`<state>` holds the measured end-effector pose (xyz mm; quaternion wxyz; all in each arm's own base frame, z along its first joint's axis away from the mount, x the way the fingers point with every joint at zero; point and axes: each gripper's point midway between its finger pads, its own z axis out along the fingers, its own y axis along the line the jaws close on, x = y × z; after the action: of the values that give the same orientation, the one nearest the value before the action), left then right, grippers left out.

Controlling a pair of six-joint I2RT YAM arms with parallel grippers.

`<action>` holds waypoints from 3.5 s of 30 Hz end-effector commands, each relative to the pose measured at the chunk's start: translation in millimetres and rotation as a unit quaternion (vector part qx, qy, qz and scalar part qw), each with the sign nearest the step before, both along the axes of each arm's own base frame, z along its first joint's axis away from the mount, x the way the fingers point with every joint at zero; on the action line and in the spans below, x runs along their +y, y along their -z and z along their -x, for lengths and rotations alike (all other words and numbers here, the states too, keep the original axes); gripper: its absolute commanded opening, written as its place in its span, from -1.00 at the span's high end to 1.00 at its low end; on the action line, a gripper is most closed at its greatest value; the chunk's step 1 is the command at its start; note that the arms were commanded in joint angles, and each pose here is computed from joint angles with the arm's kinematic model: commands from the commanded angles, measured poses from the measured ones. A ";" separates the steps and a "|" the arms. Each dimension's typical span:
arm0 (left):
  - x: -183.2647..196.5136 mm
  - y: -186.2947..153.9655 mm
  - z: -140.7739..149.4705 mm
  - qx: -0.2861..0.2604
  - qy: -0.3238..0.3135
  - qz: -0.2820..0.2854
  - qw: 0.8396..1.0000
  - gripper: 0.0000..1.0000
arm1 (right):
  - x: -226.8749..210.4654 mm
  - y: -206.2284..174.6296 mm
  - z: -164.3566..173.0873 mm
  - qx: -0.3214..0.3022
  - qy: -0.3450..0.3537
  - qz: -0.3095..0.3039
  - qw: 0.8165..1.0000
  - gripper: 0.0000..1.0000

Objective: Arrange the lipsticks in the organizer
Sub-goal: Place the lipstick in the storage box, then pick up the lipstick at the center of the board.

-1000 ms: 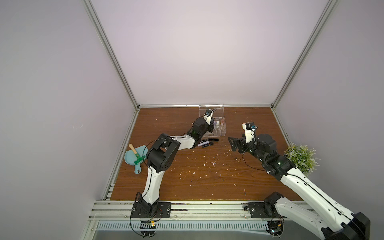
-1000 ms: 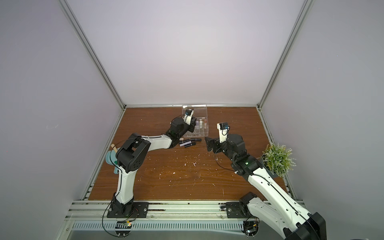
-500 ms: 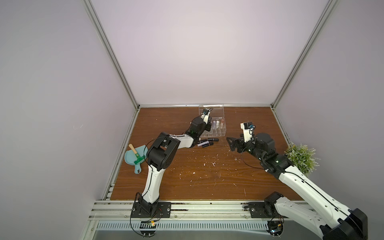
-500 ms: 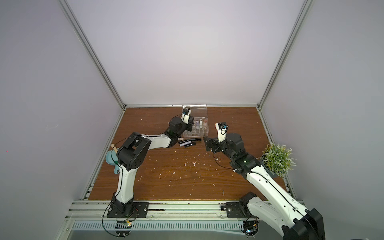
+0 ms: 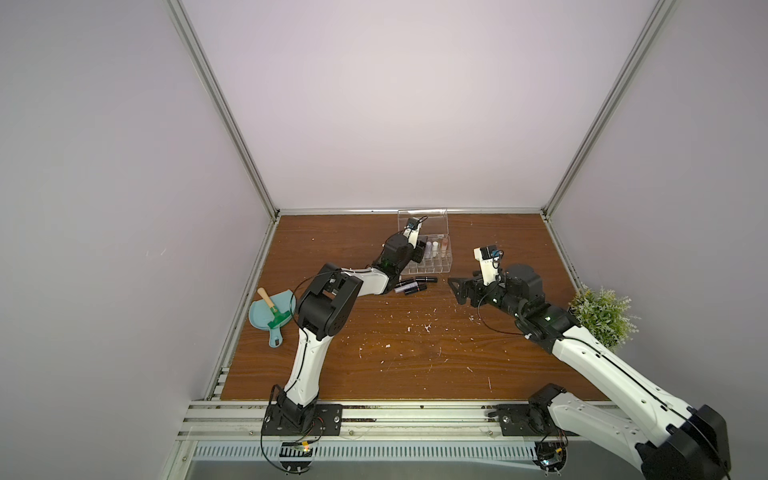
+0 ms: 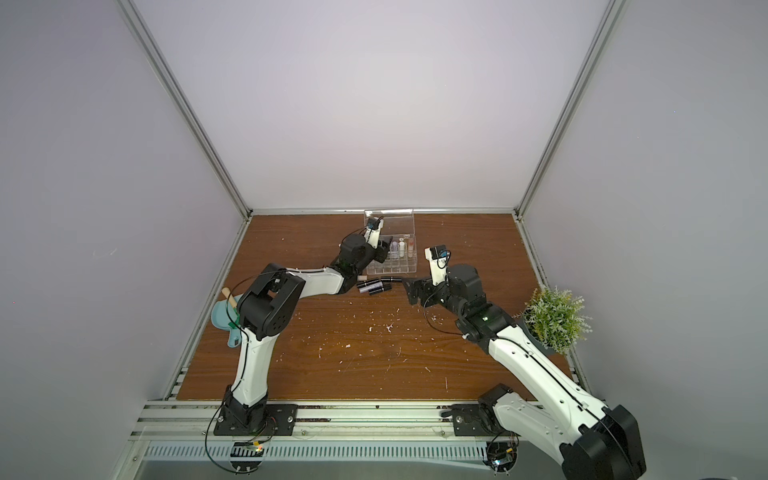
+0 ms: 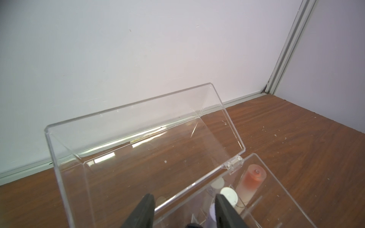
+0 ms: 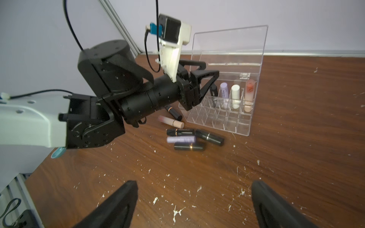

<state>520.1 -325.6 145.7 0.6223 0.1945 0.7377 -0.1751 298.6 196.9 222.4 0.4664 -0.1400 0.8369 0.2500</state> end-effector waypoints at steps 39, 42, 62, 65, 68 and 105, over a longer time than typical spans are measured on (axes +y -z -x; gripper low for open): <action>181.8 -61.7 218.7 0.004 -0.106 0.217 0.970 -0.05 | 141.1 137.4 -60.1 0.148 -0.185 0.169 0.957 -0.74; 182.4 -61.8 218.9 0.003 -0.106 0.216 0.971 -0.05 | 138.4 141.5 -64.0 0.145 -0.177 0.177 0.957 -0.74; 175.5 -56.9 217.1 0.015 -0.094 0.217 0.971 -0.05 | 149.1 138.2 -75.0 0.128 -0.183 0.172 0.959 -0.73; 174.6 -55.7 216.7 0.017 -0.093 0.216 0.972 -0.05 | 151.8 133.9 -76.6 0.124 -0.186 0.168 0.960 -0.73; 173.7 -55.7 216.3 0.018 -0.092 0.216 0.972 -0.05 | 153.6 136.9 -78.2 0.128 -0.188 0.171 0.959 -0.73; 173.3 -60.0 218.3 0.014 -0.086 0.220 0.972 -0.05 | 68.2 108.7 27.6 0.160 -0.111 0.174 0.965 -0.71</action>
<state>301.7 -154.1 195.2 0.6426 -0.0101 0.7164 -0.2715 298.9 279.0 147.2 0.3246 -0.2844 0.8824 0.1873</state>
